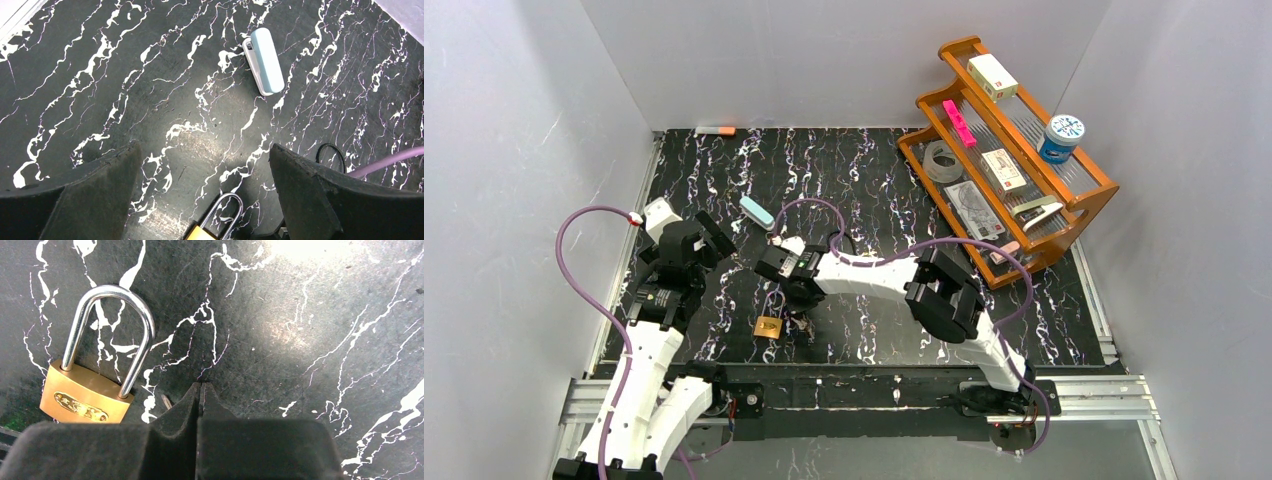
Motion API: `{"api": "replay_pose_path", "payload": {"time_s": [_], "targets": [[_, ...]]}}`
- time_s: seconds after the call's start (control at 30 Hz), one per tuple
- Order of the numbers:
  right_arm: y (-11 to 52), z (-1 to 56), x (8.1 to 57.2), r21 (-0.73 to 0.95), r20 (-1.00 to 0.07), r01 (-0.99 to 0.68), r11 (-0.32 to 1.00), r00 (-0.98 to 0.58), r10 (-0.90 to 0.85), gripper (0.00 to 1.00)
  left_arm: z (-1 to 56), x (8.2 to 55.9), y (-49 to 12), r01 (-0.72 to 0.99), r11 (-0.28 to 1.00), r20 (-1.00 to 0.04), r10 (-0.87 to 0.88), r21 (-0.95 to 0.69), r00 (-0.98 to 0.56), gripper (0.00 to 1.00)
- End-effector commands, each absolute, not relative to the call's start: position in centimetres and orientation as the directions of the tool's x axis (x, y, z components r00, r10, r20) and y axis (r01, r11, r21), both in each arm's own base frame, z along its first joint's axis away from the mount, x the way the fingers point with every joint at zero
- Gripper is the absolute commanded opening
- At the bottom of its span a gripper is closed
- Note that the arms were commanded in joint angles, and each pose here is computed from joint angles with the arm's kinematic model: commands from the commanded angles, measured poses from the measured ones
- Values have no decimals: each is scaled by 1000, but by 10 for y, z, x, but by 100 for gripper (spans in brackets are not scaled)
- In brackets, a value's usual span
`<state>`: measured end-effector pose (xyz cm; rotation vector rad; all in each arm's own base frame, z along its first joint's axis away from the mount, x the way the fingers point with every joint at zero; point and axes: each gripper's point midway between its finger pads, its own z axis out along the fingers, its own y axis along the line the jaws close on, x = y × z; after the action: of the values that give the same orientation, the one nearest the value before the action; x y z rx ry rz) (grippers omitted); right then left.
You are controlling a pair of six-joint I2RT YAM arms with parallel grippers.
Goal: Unlock with the key
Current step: Pick up the key from the center of the board.
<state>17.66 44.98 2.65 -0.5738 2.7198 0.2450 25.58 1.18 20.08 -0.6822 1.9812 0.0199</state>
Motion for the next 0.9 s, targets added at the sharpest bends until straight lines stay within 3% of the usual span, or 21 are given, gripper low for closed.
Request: {"api": "replay_pose_path", "payload": {"time_s": [0.0,0.33,0.53,0.67,0.87], "targets": [[448,46,183,116,-447,-385,916,-843,-298,1,199,253,18,-503,822,-823,-465,-267,-325,97],[442,136,234,138,-775,-413,900,-611,-161,1,202,260,-12,-365,865,-796,-475,-345,-375,97],[429,230,252,134,-958,-539,832,-286,-31,1,226,269,-71,-22,875,-792,-449,-484,-413,93],[414,299,255,156,-987,-619,770,-127,98,1,254,262,-115,253,794,-799,-420,-553,-430,91],[388,383,241,249,-956,-741,623,-85,281,1,314,238,-166,589,571,-820,-366,-572,-440,88]]}}
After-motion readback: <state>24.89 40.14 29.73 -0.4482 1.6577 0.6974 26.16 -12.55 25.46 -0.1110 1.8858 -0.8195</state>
